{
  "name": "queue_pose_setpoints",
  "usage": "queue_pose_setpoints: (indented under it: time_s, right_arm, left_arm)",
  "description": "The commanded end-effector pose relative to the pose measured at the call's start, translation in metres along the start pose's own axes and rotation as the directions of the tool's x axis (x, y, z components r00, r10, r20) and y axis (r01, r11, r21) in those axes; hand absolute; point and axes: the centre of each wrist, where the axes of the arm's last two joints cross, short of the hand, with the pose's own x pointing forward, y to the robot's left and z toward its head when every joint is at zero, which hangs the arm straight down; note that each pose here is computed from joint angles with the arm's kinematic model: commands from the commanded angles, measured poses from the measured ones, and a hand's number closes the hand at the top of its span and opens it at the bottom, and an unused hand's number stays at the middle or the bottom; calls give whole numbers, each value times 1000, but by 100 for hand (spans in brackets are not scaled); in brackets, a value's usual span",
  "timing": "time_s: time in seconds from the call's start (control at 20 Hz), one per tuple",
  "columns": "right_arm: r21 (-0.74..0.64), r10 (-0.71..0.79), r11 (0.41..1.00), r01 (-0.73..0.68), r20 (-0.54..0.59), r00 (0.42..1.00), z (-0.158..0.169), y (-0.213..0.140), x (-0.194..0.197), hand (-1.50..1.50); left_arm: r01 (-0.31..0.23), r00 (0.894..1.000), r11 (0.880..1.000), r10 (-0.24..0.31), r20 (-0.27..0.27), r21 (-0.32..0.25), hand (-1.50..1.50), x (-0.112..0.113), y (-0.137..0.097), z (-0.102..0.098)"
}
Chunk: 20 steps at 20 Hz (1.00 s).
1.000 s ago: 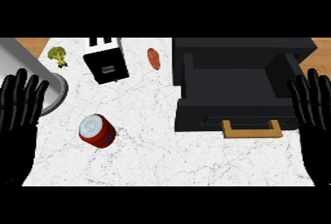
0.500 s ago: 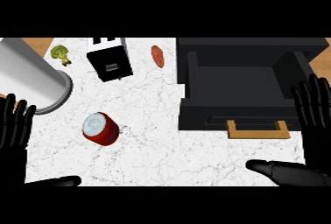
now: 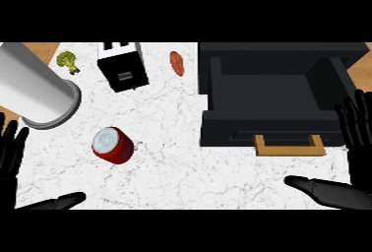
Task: Pick up the can, place it into the drawer and close the drawer
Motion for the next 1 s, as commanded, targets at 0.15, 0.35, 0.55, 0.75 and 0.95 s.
queue_pose_setpoints:
  time_s: [0.15, 0.35, 0.55, 0.75, 0.95]
  right_arm:
    - [-7, 7, 1000, -7, -1, 1000, -4, -17, -3, -150]
    - [-17, -2, 1000, 2, 2, 1000, -4, -20, -10, -150]
    - [-1, 6, 1000, -6, 10, 1000, 15, -32, -2, -150]
    - [-10, 15, 1000, -14, 18, 1000, 15, -23, -16, -150]
    - [0, 31, 1000, -31, 15, 999, 30, -40, 3, -150]
  left_arm:
    - [5, 1000, 1000, -5, -29, 8, -150, -6, -11, -8]
    - [-4, 998, 1000, 3, -66, -11, -150, -32, -23, -1]
    - [12, 995, 1000, -13, -97, -14, -150, -46, -29, -25]
    - [39, 991, 999, -40, -126, -7, -150, -65, -43, -6]
    - [52, 989, 999, -51, -142, 7, -150, -89, -35, -21]
